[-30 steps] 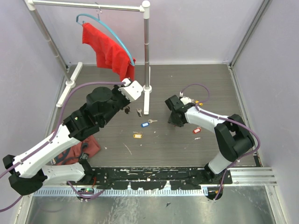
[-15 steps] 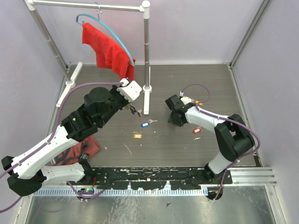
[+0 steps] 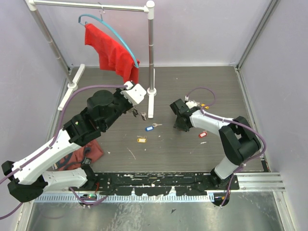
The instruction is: Put the keys on the keyring
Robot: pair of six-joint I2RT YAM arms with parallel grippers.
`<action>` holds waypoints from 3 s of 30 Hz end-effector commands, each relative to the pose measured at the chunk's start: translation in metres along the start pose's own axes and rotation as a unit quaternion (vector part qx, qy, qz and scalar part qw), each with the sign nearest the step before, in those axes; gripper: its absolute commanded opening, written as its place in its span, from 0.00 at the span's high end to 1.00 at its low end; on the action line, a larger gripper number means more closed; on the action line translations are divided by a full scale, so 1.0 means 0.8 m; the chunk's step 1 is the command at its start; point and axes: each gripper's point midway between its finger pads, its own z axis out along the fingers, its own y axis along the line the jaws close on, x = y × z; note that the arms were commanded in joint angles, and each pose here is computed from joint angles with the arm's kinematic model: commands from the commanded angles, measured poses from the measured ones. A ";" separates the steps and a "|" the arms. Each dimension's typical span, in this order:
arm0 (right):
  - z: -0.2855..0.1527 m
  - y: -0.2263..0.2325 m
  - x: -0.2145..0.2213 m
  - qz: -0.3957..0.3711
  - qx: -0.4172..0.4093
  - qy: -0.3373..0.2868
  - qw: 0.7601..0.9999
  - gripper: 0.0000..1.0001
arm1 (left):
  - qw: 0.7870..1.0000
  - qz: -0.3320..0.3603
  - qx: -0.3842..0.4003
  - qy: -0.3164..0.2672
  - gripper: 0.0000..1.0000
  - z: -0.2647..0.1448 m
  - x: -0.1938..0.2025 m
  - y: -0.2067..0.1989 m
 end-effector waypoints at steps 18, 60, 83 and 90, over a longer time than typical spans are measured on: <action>-0.042 0.019 -0.049 -0.037 -0.045 -0.062 0.996 0.99 | 1.000 -0.014 -0.008 -0.021 1.00 -0.005 -0.011 0.007; -0.499 0.091 -0.068 -0.539 -0.477 -0.553 0.419 0.99 | 0.982 -0.082 0.110 -0.131 1.00 -0.006 -0.117 -0.018; -0.518 0.119 -0.083 -0.623 -0.375 -0.647 0.230 0.99 | 0.978 -0.061 0.118 -0.163 1.00 -0.028 -0.149 -0.032; -0.532 0.120 -0.094 -0.601 -0.367 -0.670 0.233 0.99 | 0.977 -0.053 0.121 -0.168 1.00 -0.030 -0.156 -0.043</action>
